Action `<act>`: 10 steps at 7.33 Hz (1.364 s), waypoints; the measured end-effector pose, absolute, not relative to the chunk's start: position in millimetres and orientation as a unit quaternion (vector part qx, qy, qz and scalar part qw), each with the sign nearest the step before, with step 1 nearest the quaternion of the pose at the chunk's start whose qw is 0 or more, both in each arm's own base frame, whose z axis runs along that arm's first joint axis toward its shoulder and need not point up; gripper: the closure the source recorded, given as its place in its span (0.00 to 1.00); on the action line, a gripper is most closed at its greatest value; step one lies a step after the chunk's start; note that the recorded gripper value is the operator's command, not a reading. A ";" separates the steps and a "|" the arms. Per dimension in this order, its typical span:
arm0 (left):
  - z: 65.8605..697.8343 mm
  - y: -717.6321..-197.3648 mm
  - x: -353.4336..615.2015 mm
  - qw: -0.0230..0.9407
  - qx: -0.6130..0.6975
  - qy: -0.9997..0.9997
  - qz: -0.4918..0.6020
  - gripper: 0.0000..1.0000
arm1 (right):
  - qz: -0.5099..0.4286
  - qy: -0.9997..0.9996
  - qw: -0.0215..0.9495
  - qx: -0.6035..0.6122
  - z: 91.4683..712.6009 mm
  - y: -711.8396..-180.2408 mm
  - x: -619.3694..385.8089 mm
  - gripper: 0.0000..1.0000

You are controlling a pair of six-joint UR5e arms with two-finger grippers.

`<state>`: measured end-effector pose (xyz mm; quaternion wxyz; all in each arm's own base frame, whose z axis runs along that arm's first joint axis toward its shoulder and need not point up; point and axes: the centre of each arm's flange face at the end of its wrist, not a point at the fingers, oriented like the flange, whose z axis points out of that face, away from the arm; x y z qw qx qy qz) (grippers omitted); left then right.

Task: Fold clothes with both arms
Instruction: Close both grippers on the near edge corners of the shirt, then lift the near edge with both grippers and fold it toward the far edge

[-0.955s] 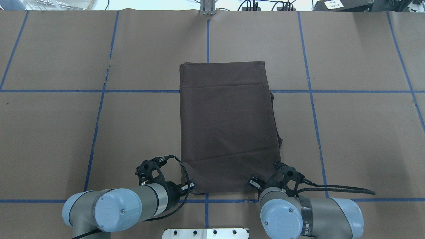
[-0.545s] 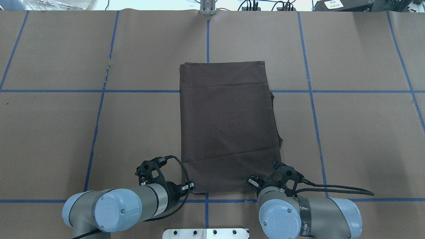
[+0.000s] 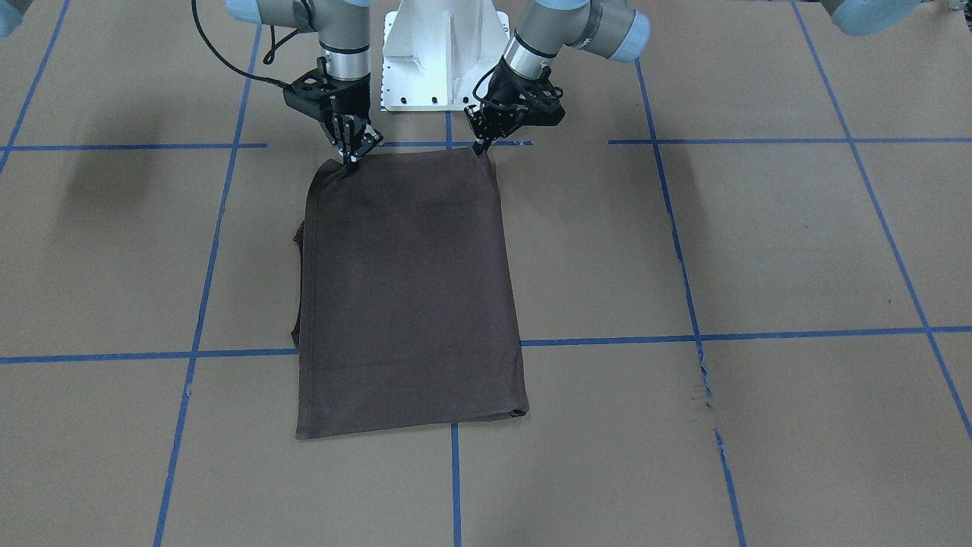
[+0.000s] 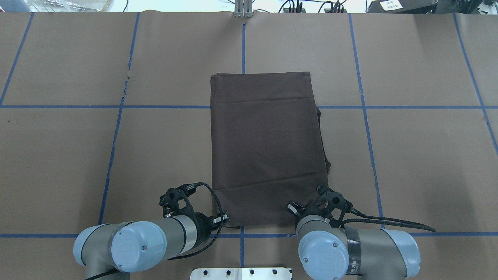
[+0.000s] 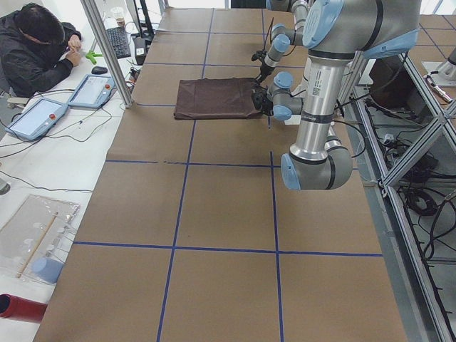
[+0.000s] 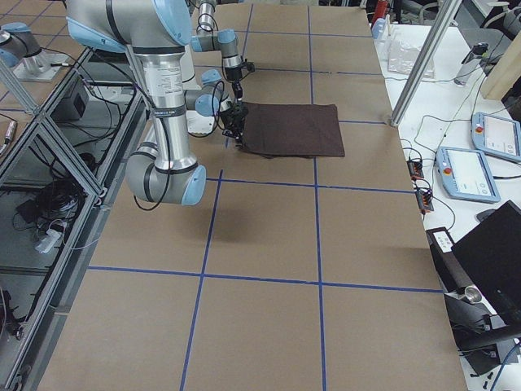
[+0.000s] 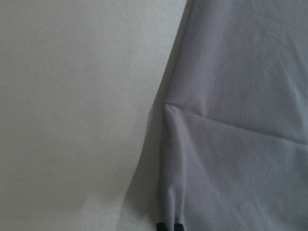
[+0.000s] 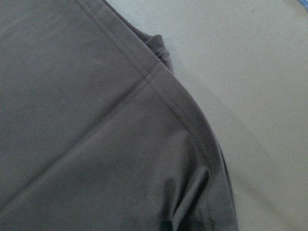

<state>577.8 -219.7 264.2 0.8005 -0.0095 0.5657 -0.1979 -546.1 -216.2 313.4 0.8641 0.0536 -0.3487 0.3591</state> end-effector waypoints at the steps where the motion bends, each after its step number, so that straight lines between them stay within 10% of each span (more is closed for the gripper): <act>1: 262.9 -220.0 576.8 0.800 -0.009 0.567 -0.198 1.00 | 0.364 -0.352 0.861 0.055 309.8 -219.5 -545.5 1.00; 10: 135.4 -218.2 389.6 0.818 0.000 0.557 -0.144 1.00 | 0.345 -0.425 0.837 0.013 147.4 -182.2 -415.4 1.00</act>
